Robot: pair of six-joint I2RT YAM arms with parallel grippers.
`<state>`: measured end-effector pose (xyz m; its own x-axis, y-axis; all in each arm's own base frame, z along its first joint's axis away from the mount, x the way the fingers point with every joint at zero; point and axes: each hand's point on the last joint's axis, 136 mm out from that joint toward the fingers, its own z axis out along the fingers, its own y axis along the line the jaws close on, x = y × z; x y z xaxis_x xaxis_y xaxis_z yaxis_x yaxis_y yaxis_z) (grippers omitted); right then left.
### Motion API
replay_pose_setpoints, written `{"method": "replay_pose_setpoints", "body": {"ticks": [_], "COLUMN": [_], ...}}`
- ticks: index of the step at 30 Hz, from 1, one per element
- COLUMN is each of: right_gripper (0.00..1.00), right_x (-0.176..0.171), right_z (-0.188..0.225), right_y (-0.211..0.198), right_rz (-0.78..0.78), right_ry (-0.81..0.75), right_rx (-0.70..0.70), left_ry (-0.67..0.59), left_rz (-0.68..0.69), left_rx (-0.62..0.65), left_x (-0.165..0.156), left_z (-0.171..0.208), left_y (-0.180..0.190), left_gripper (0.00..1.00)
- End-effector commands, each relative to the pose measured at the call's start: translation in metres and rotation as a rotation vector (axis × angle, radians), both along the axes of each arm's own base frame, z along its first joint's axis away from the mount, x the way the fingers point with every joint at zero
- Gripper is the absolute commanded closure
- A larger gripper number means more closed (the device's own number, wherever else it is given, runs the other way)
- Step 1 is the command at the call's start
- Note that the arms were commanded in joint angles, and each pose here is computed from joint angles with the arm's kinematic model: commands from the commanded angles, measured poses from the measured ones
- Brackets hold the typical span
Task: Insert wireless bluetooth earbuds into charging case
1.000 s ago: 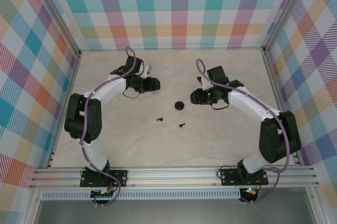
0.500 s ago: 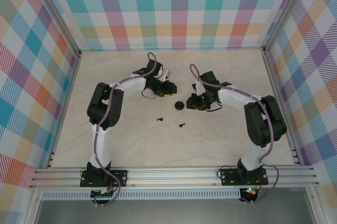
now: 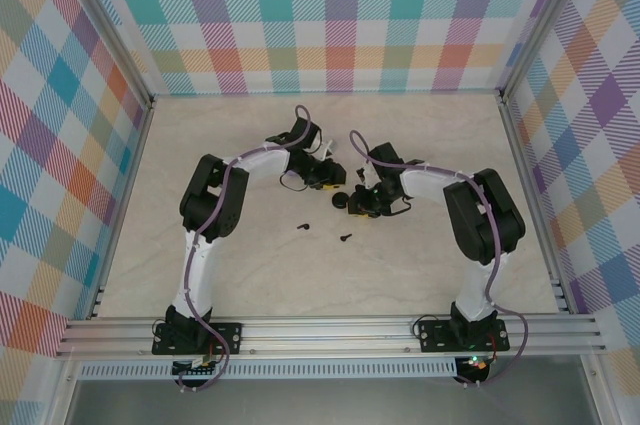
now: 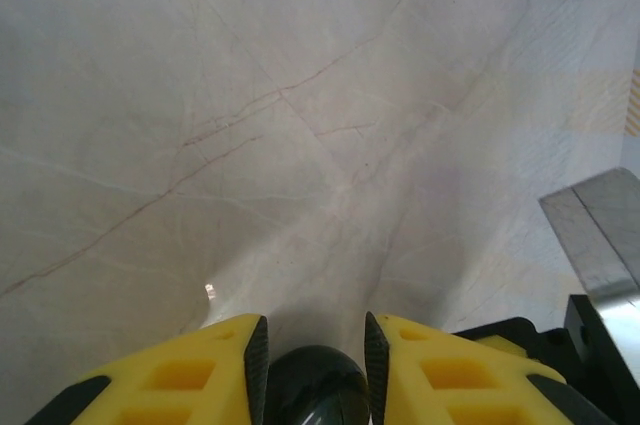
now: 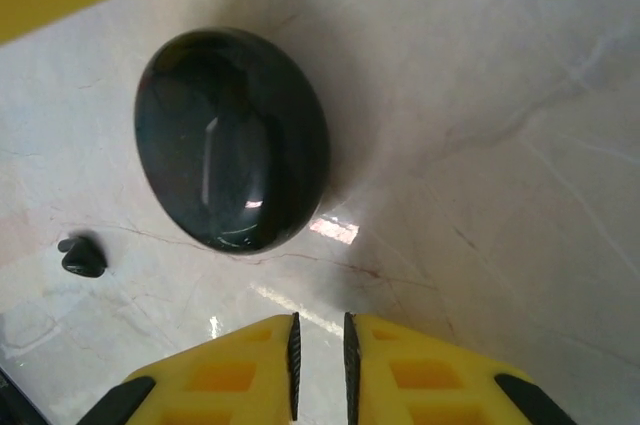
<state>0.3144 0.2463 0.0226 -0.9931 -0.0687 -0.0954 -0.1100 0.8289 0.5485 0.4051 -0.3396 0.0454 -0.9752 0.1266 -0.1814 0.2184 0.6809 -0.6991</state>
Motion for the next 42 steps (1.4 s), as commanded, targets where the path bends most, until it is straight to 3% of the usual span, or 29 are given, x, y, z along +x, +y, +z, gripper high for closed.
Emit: {"method": "replay_pose_setpoints", "body": {"ticks": [1,17,28,34,42], "right_gripper": [0.79,0.80,0.79,0.74,0.62], "right_x": [0.013,0.032,0.035,0.029,0.025], "right_z": [0.005,0.000,0.011,0.029,0.042], "right_y": [0.008,0.003,-0.004,-0.006,0.015], "right_rz": [-0.014,-0.067,-0.066,-0.074,-0.052], "right_ry": [-0.022,-0.023,-0.058,-0.093,-0.077], "right_rx": [0.014,-0.069,-0.106,-0.074,0.069], "left_ry": [0.027,-0.005,-0.029,-0.064,-0.041], "left_rz": [-0.042,0.003,0.045,0.090,0.150], "left_rx": [0.004,0.075,0.032,-0.002,-0.054], "left_x": [-0.011,-0.029,-0.038,-0.035,-0.031], "left_z": [-0.002,0.005,0.019,0.029,0.022], "left_y": [-0.003,0.020,0.024,0.030,0.042], "left_gripper": [0.69,0.71,0.67,0.62,0.58]}}
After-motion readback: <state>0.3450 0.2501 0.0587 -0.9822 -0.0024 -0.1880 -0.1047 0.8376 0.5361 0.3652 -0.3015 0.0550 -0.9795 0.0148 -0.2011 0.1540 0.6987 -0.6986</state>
